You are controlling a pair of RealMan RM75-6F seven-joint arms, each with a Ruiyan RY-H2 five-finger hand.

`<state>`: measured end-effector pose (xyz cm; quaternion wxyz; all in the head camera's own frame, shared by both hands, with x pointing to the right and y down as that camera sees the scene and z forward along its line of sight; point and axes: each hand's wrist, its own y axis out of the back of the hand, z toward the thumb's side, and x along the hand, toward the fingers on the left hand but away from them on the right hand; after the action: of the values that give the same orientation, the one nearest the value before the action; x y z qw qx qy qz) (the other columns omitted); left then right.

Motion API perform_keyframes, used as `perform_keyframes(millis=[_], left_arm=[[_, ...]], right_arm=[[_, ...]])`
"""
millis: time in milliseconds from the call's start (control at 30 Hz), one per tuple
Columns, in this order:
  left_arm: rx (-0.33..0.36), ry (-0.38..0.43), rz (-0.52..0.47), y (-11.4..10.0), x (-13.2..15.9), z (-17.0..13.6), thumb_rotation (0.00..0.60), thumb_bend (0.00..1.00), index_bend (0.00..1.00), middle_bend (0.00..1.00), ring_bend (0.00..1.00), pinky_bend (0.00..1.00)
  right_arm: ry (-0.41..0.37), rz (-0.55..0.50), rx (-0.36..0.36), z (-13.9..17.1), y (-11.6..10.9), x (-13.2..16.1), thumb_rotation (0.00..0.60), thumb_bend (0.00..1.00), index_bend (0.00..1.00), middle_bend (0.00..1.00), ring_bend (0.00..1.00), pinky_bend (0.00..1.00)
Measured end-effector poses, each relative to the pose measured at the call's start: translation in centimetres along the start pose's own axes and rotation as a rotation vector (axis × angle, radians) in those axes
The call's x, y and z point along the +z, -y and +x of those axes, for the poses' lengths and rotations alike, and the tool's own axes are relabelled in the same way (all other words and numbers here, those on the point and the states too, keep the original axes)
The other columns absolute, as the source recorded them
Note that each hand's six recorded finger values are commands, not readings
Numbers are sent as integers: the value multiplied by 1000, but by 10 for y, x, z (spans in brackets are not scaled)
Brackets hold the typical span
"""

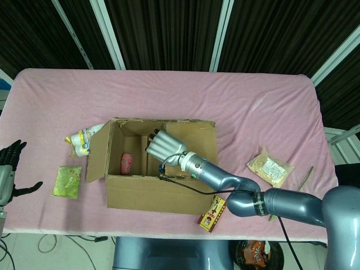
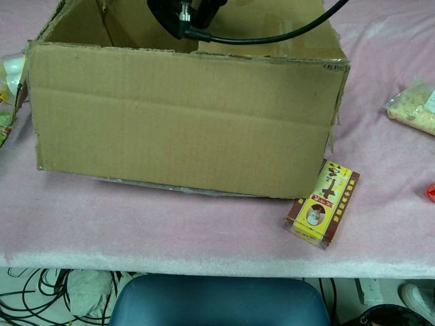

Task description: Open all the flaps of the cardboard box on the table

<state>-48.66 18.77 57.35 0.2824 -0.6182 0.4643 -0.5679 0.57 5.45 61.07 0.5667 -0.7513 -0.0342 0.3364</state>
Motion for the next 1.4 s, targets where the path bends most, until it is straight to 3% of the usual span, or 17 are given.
perform_keyframes(millis=[600, 1400], left_arm=[[-4, 0, -13, -1, 1, 1, 600, 107, 0, 0, 0, 12], [-1, 11, -28, -4, 3, 0, 600, 107, 0, 0, 0, 12]], right_arm=[[26, 274, 76, 7, 18, -19, 600, 952, 547, 479, 243, 307], [84, 387, 38, 42, -32, -16, 600, 933, 547, 467, 235, 307]])
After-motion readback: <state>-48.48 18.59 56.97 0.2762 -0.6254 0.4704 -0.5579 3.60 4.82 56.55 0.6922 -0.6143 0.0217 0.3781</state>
